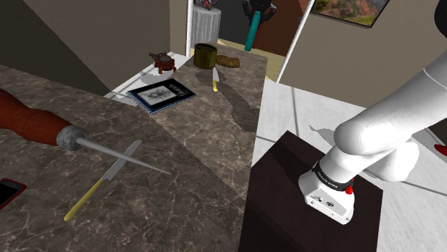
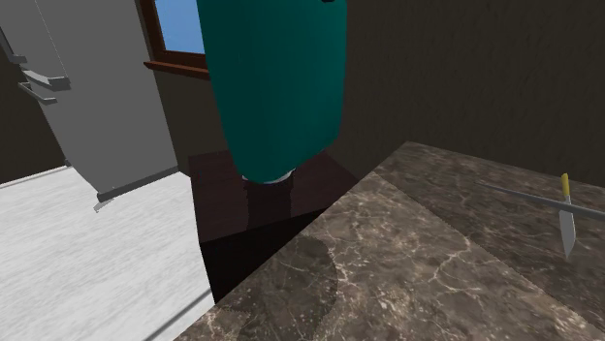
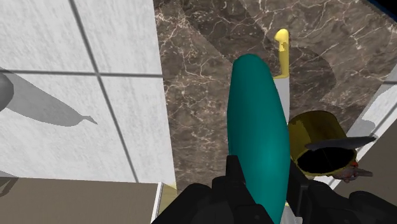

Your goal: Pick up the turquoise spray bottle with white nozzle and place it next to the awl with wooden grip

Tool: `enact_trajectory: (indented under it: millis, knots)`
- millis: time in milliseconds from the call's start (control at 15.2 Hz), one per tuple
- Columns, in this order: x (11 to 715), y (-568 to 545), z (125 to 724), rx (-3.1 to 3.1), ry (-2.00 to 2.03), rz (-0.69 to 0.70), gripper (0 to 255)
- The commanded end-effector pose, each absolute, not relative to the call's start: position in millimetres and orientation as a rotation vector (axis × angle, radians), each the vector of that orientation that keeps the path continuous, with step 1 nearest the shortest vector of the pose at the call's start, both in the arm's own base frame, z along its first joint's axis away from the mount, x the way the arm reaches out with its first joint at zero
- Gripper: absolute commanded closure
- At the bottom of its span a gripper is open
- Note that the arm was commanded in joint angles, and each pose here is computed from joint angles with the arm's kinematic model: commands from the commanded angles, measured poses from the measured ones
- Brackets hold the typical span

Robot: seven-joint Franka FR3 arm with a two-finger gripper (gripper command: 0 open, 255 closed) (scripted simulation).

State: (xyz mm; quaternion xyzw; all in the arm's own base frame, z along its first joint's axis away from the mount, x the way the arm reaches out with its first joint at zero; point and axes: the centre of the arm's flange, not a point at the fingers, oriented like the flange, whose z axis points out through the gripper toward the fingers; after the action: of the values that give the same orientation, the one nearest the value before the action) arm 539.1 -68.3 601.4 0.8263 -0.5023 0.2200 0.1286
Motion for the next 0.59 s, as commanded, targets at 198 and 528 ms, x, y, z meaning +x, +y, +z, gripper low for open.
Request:
enact_trajectory:
  millis: [198, 528]
  knots:
    - [537, -7, 588, 2.402, -1.461, 0.640, 255]
    - [538, 57, 574, 2.402, -1.461, 0.640, 255]
